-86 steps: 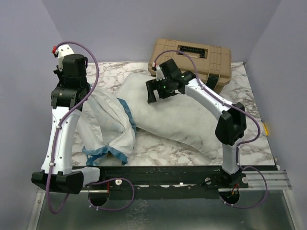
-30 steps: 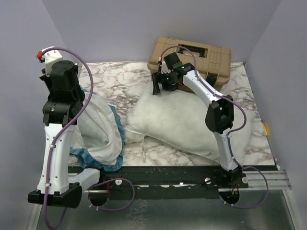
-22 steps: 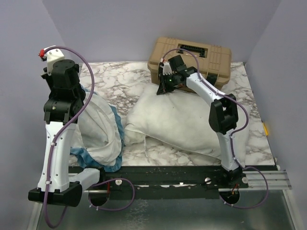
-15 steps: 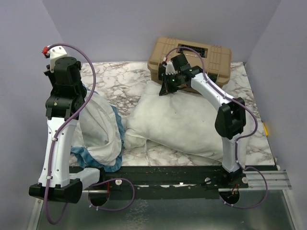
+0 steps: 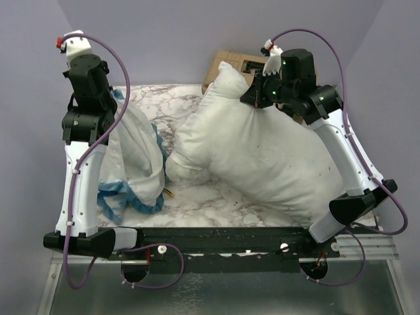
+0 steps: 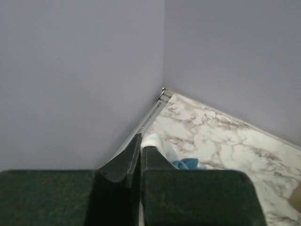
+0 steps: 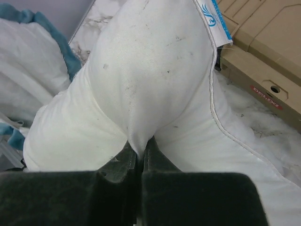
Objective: Put the pillow into the pillowcase
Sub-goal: Pick up the pillow at the center of the board, then stuff the pillow into the pillowcase.
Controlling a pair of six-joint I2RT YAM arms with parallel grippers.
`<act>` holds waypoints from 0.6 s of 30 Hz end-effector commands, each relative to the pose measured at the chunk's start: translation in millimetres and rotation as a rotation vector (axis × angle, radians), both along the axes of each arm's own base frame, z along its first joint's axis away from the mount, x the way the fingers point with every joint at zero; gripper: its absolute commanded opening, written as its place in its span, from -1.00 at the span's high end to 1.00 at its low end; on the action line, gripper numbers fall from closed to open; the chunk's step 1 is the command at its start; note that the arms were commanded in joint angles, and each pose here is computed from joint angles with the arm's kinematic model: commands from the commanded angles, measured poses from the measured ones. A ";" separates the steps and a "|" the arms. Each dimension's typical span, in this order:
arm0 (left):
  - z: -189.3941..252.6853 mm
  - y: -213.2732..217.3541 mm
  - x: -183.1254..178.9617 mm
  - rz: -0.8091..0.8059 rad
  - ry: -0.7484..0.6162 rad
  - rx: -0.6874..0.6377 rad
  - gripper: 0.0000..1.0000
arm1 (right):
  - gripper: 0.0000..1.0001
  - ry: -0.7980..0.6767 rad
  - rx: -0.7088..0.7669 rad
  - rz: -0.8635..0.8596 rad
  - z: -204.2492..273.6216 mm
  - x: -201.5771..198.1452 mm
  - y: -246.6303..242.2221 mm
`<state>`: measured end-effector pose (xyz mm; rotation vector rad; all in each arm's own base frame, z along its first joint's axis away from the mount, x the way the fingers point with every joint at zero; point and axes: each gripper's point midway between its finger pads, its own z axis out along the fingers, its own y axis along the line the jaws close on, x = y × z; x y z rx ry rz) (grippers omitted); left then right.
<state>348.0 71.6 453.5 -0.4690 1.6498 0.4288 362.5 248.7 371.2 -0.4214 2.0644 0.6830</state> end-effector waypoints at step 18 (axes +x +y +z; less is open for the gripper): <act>13.1 -75.2 22.2 -0.305 -0.261 -0.301 1.00 | 1.00 -0.268 0.168 -0.068 93.7 6.3 -4.0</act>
